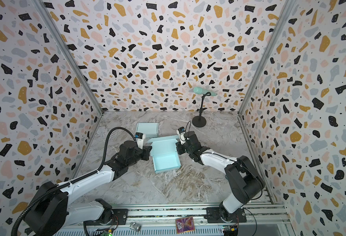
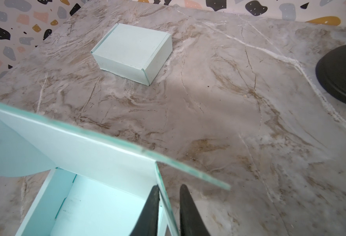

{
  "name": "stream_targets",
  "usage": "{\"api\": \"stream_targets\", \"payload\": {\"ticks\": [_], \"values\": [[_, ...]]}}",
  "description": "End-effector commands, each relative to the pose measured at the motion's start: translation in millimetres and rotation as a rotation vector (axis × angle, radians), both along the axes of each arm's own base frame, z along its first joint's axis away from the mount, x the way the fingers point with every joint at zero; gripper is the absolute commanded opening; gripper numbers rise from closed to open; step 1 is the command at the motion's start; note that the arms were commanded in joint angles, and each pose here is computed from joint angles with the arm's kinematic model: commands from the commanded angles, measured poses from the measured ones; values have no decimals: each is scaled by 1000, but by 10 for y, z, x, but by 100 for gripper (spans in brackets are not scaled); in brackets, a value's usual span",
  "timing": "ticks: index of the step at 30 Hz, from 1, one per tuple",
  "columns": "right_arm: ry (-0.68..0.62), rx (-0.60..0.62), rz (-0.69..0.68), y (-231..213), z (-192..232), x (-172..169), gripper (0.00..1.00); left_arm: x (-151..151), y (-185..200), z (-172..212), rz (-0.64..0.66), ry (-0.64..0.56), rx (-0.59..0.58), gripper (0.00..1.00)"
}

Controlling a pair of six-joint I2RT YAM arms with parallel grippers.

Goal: Fold the paper box

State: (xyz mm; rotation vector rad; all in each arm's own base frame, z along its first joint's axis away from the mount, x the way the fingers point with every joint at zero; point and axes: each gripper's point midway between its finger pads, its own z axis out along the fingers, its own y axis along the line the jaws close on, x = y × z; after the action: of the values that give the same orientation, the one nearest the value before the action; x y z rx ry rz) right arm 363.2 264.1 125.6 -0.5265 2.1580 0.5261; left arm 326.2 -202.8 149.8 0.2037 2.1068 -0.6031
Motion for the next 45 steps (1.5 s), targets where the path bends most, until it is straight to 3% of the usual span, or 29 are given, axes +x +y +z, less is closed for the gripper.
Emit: {"api": "stream_targets", "payload": {"ticks": [1, 9, 22, 35, 45], "values": [[-24, 13, -14, 5, 185, 38, 16, 73, -17, 128, 6, -50, 0, 0], [-22, 28, -37, -43, 244, -6, 21, 79, -8, 105, 13, -49, 20, 0], [-19, 64, -10, 14, 287, -44, 13, 61, -15, 84, 12, -50, 24, 0], [-11, 130, 78, 404, 363, -119, 13, 90, -185, 157, -14, -87, -15, 0], [-61, 124, 74, 444, 473, -58, 13, 279, -303, 192, 6, -139, -40, 0]]}}
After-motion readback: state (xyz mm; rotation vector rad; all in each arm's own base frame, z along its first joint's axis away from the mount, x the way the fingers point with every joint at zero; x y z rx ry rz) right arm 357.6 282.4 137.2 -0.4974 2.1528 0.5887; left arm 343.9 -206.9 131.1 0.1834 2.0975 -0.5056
